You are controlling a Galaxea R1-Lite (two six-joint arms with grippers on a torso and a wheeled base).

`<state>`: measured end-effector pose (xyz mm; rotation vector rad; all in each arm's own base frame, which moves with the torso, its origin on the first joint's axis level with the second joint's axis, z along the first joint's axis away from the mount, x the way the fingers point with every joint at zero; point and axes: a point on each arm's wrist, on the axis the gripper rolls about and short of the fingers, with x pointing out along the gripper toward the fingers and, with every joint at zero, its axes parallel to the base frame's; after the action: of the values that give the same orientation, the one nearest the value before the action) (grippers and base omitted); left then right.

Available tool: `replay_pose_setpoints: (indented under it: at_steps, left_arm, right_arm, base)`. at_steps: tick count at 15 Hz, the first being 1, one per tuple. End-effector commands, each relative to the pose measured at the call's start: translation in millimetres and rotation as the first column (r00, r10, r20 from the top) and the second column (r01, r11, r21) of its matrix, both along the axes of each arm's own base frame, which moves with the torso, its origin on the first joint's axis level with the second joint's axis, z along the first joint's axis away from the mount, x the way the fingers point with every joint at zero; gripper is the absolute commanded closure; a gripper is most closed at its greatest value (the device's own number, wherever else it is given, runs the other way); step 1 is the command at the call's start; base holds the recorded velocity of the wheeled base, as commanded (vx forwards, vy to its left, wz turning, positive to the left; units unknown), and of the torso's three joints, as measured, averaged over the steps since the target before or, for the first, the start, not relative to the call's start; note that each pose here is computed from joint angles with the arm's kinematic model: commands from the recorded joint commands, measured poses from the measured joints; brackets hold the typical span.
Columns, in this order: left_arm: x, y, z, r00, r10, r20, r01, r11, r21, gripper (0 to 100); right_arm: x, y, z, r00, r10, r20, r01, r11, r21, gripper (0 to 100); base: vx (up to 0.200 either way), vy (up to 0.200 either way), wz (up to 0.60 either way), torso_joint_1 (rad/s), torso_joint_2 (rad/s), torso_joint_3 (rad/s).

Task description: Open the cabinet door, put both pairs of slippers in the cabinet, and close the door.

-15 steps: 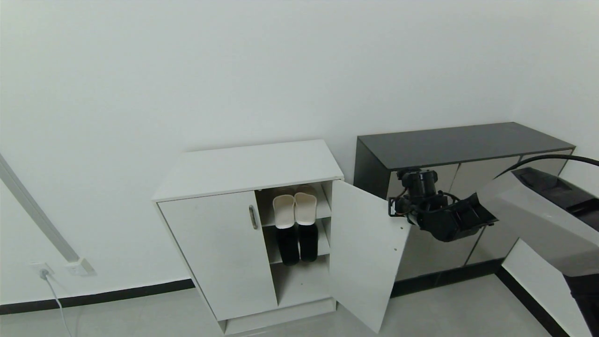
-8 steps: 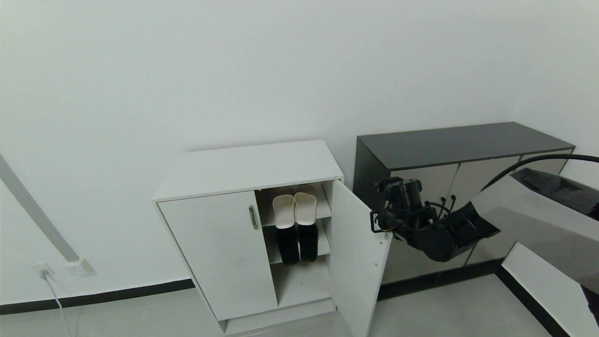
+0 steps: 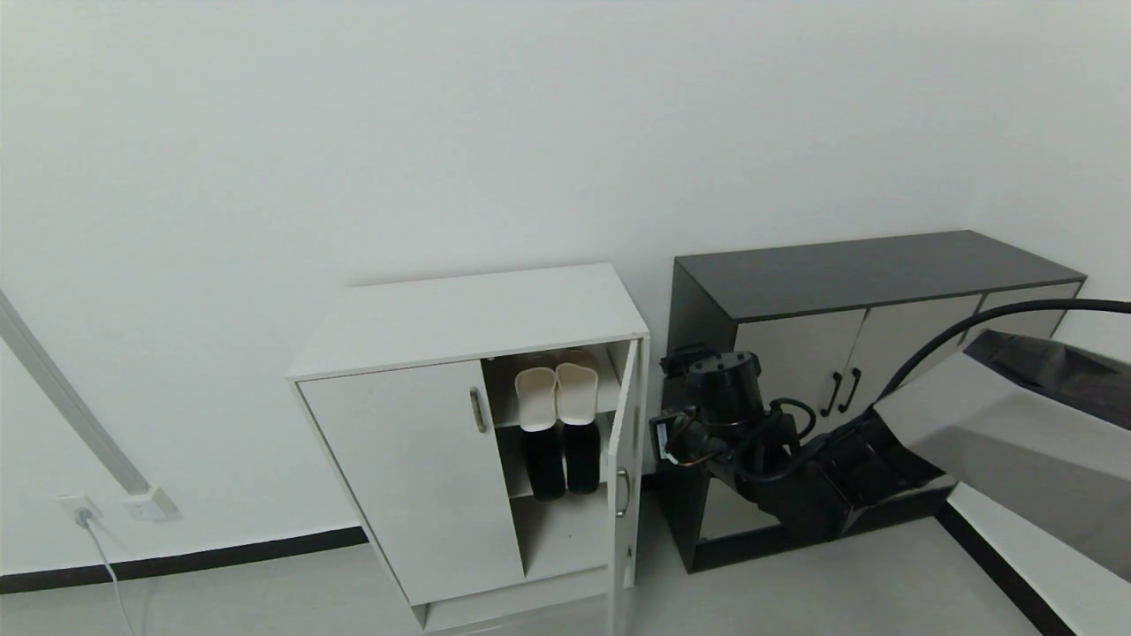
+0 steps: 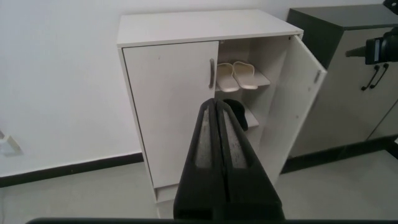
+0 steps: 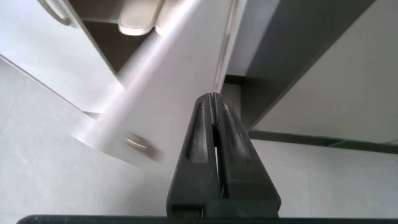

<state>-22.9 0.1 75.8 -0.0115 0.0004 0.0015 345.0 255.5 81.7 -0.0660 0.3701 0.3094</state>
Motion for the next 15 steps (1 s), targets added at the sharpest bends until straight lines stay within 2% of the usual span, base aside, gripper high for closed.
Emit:
replay_pose_setpoints:
  at_steps: [1, 5, 11, 15]
  left_arm:
    - [0, 0.0, 0.1, 1.0, 0.002, 0.0, -0.002, 1.0, 0.001, 100]
    - [0, 0.0, -0.1, 1.0, 0.0, -0.001, 0.0, 1.0, 0.001, 100]
    - [0, 0.0, -0.1, 1.0, 0.0, -0.001, 0.0, 1.0, 0.001, 100]
    - [0, 0.0, -0.1, 1.0, 0.0, -0.001, 0.0, 1.0, 0.001, 100]
  right_arm:
    - [-4, -1, 3, 1.0, 0.007, 0.004, -0.007, 1.0, 0.0, 100]
    - [-7, 2, 2, 1.0, 0.024, 0.009, -0.024, 1.0, 0.001, 100]
    - [-14, -1, -5, 0.996, 0.087, 0.006, -0.087, 0.996, 0.028, 100]
    - [-20, -4, -14, 0.991, 0.132, 0.021, -0.133, 0.991, 0.021, 100]
  base:
    - [0.0, 0.0, 0.0, 0.0, 0.0, 0.0]
    - [0.0, 0.0, 0.0, 0.0, 0.0, 0.0]
    - [0.0, 0.0, 0.6, 0.004, 0.0, 0.005]
    - [0.0, 0.0, 0.0, 0.0, 0.0, 0.0]
